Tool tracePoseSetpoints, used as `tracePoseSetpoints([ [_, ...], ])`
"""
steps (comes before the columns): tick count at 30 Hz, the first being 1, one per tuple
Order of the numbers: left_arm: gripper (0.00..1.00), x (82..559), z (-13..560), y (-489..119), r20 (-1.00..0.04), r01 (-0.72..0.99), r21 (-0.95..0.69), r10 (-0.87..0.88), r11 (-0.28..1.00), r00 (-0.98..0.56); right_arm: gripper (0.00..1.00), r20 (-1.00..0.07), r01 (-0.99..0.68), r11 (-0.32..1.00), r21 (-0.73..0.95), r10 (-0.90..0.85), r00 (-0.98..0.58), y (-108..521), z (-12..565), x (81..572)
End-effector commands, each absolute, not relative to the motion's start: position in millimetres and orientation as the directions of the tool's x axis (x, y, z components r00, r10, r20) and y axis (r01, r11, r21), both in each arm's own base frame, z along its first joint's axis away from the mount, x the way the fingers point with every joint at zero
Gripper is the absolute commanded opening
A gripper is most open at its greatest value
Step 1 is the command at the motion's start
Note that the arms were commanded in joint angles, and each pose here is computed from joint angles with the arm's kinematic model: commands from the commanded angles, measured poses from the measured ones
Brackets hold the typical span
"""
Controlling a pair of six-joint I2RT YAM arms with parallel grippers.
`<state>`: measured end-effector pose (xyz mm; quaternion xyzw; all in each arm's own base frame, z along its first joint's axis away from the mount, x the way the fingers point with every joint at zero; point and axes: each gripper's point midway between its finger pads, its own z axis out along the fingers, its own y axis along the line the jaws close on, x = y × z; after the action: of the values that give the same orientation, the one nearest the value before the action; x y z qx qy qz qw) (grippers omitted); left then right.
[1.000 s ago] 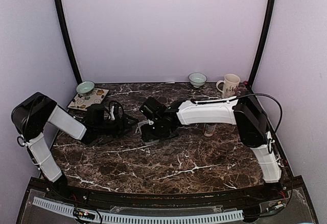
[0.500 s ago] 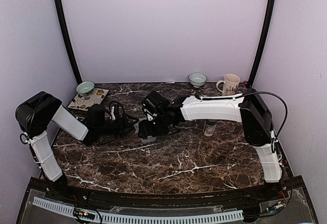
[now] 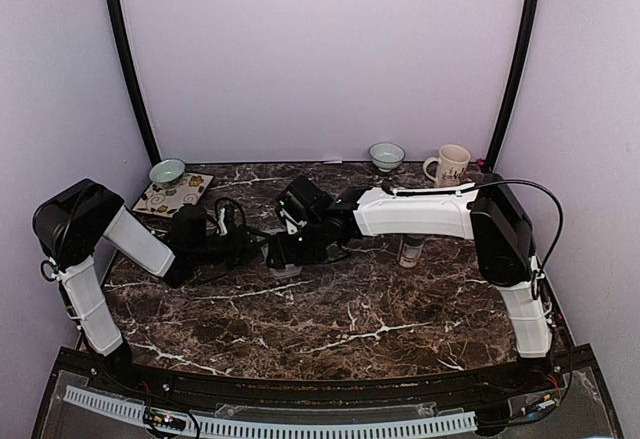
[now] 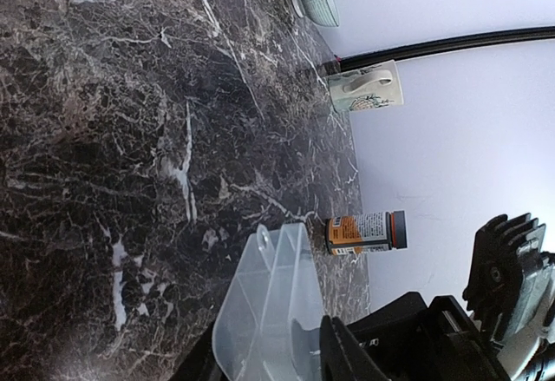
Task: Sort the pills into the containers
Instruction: Pass from the right arm to the left
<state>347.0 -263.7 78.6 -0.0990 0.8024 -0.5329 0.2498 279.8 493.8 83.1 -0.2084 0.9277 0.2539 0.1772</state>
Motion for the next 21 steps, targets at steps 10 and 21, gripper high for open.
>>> tracePoseSetpoints([
  [10,0.25,343.0,110.5,-281.8,-0.336,0.232,-0.928,-0.381,0.293,-0.861,0.71,-0.523,-0.506,0.757,0.414,-0.257,-0.813,487.3,126.3,292.9],
  [21,0.23,349.1,128.8,-296.3,-0.380,0.316,-0.919,-0.317,0.238,-0.869,1.00,-0.643,-0.555,0.767,0.323,-0.253,-0.723,434.6,166.3,298.5],
])
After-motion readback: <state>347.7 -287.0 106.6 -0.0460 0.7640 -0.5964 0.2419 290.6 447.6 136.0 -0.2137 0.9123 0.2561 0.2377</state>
